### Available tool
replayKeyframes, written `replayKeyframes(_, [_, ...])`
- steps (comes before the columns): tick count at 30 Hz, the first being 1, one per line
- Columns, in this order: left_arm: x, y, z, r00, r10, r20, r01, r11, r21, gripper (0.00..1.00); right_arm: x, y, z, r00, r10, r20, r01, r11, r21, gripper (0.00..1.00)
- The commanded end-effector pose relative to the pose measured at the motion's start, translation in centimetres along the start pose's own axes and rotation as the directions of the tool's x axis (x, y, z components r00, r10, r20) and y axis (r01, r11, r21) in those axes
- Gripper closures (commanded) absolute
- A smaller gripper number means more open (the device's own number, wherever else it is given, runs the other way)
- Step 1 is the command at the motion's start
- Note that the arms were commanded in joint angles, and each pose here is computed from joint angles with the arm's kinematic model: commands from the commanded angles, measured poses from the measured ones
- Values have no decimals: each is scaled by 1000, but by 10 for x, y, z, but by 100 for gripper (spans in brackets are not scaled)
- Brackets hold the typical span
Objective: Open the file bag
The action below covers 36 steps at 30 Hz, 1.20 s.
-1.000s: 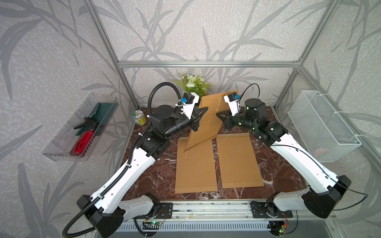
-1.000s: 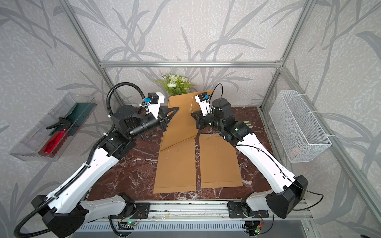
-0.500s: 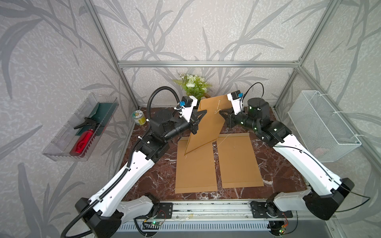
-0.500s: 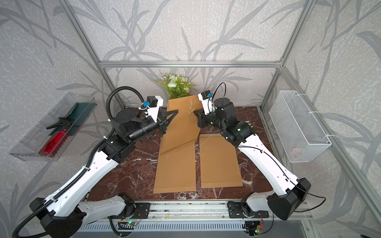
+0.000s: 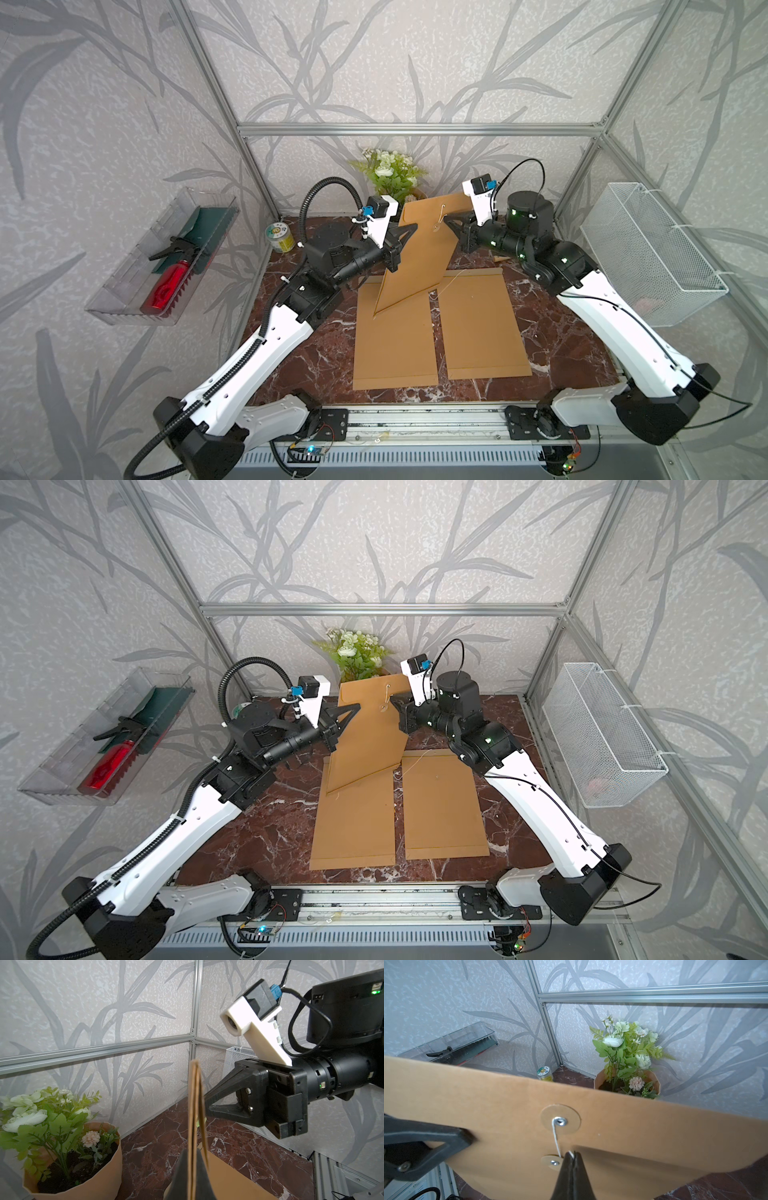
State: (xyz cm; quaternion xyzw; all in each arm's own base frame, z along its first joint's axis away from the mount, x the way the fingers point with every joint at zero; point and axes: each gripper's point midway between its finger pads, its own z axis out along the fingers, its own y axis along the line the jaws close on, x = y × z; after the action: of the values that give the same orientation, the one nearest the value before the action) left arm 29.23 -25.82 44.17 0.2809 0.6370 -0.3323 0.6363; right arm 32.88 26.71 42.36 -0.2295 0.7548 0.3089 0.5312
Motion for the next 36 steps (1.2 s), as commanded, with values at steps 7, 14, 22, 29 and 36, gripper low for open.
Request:
replayKeyframes(7, [-12, -6, 1, 998, -3, 56, 1, 1000, 27, 100, -20, 24, -9, 999, 2, 36, 2, 994, -108, 100])
replayKeyframes(14, [-12, -7, 4, 998, -12, 60, 10, 999, 36, 100, -20, 31, -7, 1000, 7, 29, -3, 989, -146, 100])
replayKeyframes(22, [-15, -8, 5, 997, -16, 70, 13, 999, 42, 100, -20, 41, -3, 1000, 5, 19, -1, 982, -187, 100])
replayKeyframes(29, [-21, -4, 6, 994, -28, 103, 26, 999, 19, 100, -14, 49, 0, 1000, 7, 1, -6, 977, -213, 100])
replayKeyframes(36, [-32, 1, 2, 987, -31, 159, 34, 999, -17, 100, -1, 48, 1, 1000, 23, -21, -27, 978, -208, 100])
